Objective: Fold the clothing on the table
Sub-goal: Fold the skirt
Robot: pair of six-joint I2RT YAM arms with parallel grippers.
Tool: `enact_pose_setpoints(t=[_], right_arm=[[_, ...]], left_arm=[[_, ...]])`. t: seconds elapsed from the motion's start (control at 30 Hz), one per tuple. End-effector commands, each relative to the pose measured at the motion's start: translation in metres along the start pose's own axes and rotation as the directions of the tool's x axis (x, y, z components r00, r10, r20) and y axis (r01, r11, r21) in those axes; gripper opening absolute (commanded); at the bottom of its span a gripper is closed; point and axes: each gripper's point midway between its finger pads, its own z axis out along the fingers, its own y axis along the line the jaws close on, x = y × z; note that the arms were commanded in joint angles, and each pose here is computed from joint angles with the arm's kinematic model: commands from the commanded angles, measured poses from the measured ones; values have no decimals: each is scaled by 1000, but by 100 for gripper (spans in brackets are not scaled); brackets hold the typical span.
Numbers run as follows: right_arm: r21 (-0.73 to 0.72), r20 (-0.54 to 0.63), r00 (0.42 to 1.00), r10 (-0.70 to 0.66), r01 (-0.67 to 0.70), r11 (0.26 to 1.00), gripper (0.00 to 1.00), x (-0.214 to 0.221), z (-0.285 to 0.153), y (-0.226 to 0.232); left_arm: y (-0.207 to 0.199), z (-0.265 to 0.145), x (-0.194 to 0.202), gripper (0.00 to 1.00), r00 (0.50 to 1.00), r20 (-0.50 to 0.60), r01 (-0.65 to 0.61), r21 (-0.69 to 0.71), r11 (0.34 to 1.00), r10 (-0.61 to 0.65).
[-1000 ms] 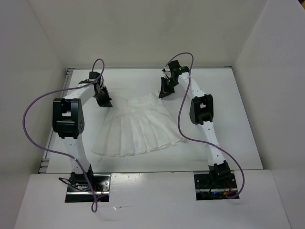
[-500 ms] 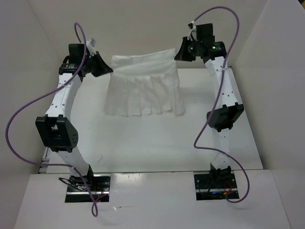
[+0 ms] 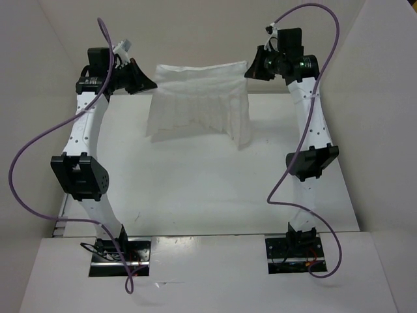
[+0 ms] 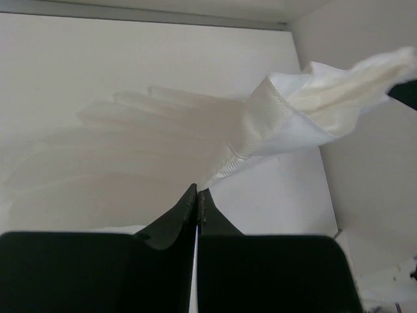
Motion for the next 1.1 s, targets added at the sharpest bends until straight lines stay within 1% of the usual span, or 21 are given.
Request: enact_pose_setpoints(t=[0.0,0.07,0.1,0.13,0.17,0.2,0.23,0.33,0.37,0.43,0.47,0.53,0.6,0.63,0.67,0.7,0.77,0.8,0.83,0.93,1.07], right_arm=[[74,145,988,-61,50,996,0,-37,-63,-7],[214,221,974,-44,-4,977,0,-47,-93,-22],[219,235,971,-45,-8,976,0,-49,-101,-23],[185,217,974,-71,30,982,0,-39,-115,-16],[60,195,977,-91,81,995,0,-30,-121,8],[18,175,979,-100,99,995,0,-17,-116,11],[-25,228,966,-121,130,991,0,-19,-147,30],[-15,272,951,-147,157,988,0,-10,-168,34],[-7,327,931,-163,175,985,0,-13,-194,43],[14,346,925,-158,163,987,0,-10,-200,40],[22,347,924,-157,160,987,0,-11,-200,38],[25,298,945,-130,129,991,0,-3,-180,29],[35,206,975,-78,73,997,0,7,-141,11],[44,164,984,-63,57,997,0,14,-125,2],[66,99,995,-28,21,998,0,25,-94,-15],[84,70,998,-6,0,996,0,31,-79,-24],[118,5,1000,21,-22,993,0,47,-49,-44],[139,-59,997,58,-49,989,0,64,-21,-59],[147,-83,994,69,-56,988,0,72,-7,-67],[188,-138,984,111,-84,979,0,91,37,-98],[219,-168,978,127,-89,972,0,99,73,-118]], left_arm=[[-65,-61,-13,0,985,65,-169,211,963,159],[-92,-89,-5,0,965,91,-261,279,924,245],[-99,-99,2,0,961,86,-275,292,916,261],[-108,-109,7,0,953,96,-304,316,899,289],[-116,-126,18,0,943,105,-332,314,890,315],[-119,-134,25,0,939,110,-343,312,886,325],[-134,-155,30,0,926,146,-378,313,871,349],[-138,-177,48,1,916,169,-398,291,870,363],[-137,-179,51,2,916,173,-399,279,873,363],[-128,-175,52,2,921,167,-385,244,890,353],[-112,-165,47,2,933,156,-349,183,919,324],[-80,-136,44,2,957,97,-283,117,952,272],[-49,-111,45,2,976,41,-217,53,975,215],[-27,-85,47,2,986,-12,-166,42,985,166],[-10,-73,49,2,990,-38,-136,15,991,136],[13,-48,50,2,993,-73,-91,-7,996,91],[35,-21,51,2,993,-104,-56,-18,998,53],[62,5,65,2,986,-165,4,-43,999,-11],[68,16,58,2,987,-162,2,-42,999,-9],[113,56,74,2,974,-216,54,-104,993,-75],[136,83,79,2,969,-218,93,-115,989,-117]])
